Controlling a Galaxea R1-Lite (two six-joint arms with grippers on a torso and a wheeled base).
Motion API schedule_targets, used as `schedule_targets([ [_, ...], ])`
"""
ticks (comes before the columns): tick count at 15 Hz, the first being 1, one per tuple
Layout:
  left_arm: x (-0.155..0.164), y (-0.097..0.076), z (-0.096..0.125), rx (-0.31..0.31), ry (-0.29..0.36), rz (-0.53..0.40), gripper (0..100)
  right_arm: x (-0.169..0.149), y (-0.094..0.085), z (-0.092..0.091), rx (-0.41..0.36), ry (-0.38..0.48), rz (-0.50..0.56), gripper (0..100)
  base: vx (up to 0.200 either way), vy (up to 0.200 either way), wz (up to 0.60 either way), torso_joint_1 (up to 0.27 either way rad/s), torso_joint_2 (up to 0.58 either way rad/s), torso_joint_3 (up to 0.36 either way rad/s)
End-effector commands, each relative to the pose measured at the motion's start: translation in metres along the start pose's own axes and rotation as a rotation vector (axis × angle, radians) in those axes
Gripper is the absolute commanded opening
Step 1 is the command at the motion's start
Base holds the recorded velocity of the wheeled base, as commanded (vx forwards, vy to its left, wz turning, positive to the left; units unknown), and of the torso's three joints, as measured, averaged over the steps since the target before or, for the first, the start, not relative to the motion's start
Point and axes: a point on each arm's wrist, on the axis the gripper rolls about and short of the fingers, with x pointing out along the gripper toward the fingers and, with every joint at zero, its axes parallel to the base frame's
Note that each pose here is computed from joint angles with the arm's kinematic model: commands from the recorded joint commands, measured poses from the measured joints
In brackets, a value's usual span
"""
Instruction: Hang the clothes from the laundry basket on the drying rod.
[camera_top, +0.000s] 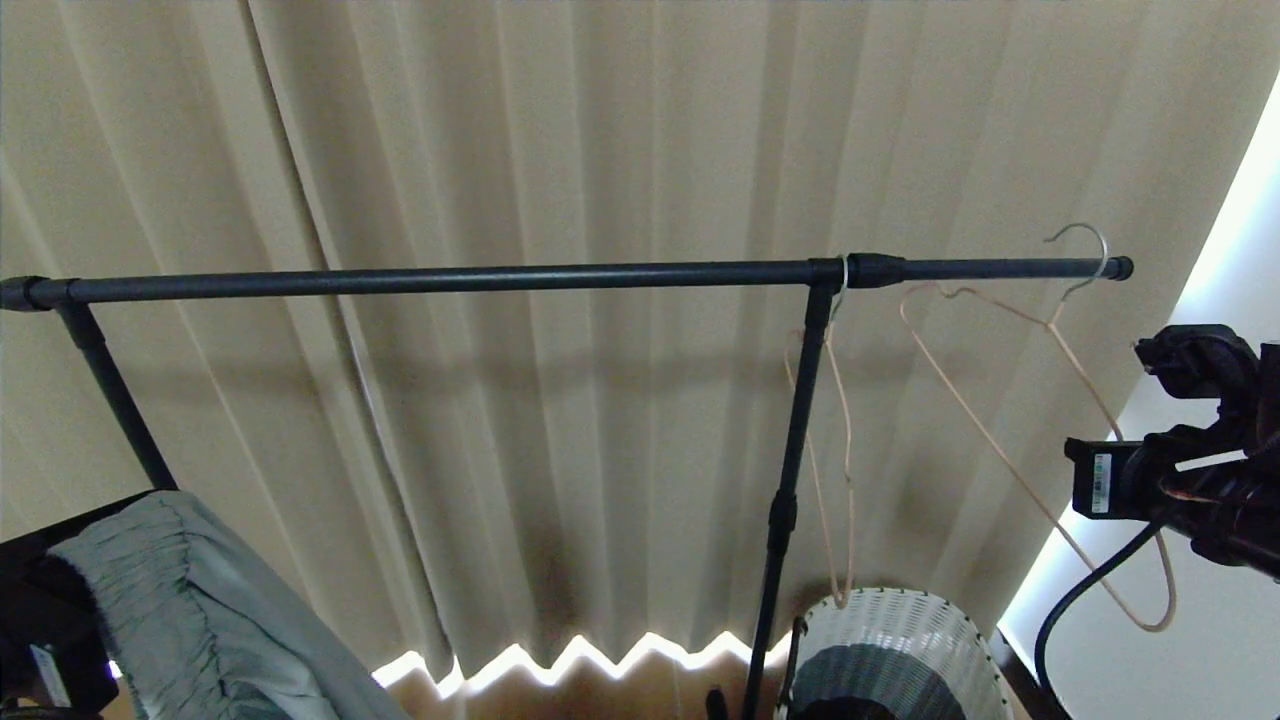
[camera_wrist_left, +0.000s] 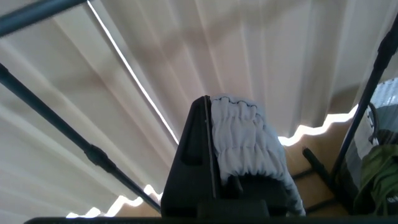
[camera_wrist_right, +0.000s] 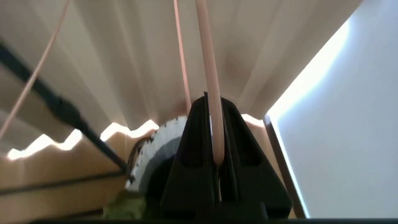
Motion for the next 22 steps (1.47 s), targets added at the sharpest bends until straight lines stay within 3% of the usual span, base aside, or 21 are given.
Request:
schedule_targets([
  [1,0.001,0.0,0.0,0.0,0.003,0.001,0,-0.013,-0.002,-0.005,-0.014,-0.015,0.012,0,-0.2,0.0,0.0,0.017,0.01,0.002],
  [9,0.001,-0.001,-0.003,0.011,0.015,-0.002,0,-0.025,-0.006,-0.015,-0.013,-0.02,0.026,0,-0.2,0.0,0.0,-0.004,0.0,0.004],
  [11,0.001,-0.001,-0.004,0.012,0.014,-0.004,0,-0.03,-0.007,-0.016,-0.011,-0.027,0.047,0,0.0,0.0,0.0,0.0,0.0,0.0],
  [19,0.003,-0.002,-0.006,0.03,0.023,-0.006,0,-0.068,0.0,-0.018,-0.024,-0.12,0.361,0,0.0,0.0,0.0,0.0,0.0,0.0],
  [22,0.004,-0.002,-0.006,0.031,0.031,-0.007,0,-0.075,0.004,-0.02,-0.042,-0.127,0.406,0,0.0,0.133,0.0,0.003,0.0,0.002],
])
